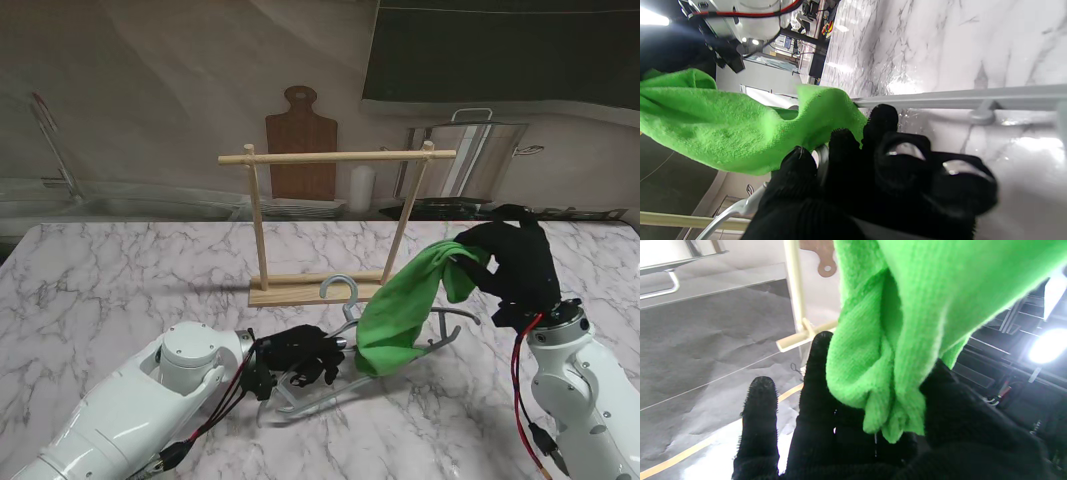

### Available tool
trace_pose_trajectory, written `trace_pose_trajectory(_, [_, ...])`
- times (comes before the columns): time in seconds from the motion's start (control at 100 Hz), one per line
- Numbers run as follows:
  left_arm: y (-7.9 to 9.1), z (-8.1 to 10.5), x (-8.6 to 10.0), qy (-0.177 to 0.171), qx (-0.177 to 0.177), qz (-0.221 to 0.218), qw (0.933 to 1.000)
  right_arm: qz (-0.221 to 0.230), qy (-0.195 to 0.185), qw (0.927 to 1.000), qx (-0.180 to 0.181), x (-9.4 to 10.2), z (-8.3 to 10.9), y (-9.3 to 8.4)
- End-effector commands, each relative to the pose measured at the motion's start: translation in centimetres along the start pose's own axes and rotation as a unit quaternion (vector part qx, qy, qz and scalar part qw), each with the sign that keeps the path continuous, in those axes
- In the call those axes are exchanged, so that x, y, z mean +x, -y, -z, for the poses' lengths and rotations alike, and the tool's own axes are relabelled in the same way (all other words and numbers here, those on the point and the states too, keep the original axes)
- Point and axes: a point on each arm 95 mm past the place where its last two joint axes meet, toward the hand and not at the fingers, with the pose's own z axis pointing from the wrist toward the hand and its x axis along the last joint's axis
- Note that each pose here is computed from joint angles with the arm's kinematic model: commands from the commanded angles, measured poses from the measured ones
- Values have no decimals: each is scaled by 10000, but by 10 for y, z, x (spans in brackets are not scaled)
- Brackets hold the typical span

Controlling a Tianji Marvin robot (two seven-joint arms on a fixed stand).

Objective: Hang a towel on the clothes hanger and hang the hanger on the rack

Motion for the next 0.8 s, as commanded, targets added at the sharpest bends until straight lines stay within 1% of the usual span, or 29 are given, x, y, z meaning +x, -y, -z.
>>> trace_pose_trajectory(0.0, [2, 0, 4, -19, -36, 33, 10000, -67, -138, 9999, -12, 9, 1, 1])
trace_pose_trajectory(0.14, [2, 1, 3, 23, -130, 32, 9999, -210, -297, 9993, 8, 18, 0, 2])
trace_pose_trajectory(0.25, [1, 2, 2, 28, -180, 109, 9998, -61, -385, 9992, 126, 16, 0, 4])
trace_pose_trajectory(0.36, [1, 3, 2, 30, -207, 71, 9998, 84, -231, 9996, 167, 6, 1, 3])
trace_pose_trajectory(0.44, [3, 4, 2, 5, -164, 87, 9998, 244, -95, 9995, 168, -3, 5, 0])
trace_pose_trajectory(0.55, [6, 5, 2, 14, -85, 67, 9999, 285, 22, 9994, 195, -7, 11, -2])
trace_pose_trajectory(0.66, [11, 4, 3, 61, 25, 46, 10000, 84, 42, 9996, 282, 1, 16, 2])
trace_pose_trajectory(0.79, [15, 4, 5, 84, 104, 35, 9999, -62, -70, 9990, 436, 14, 24, 7])
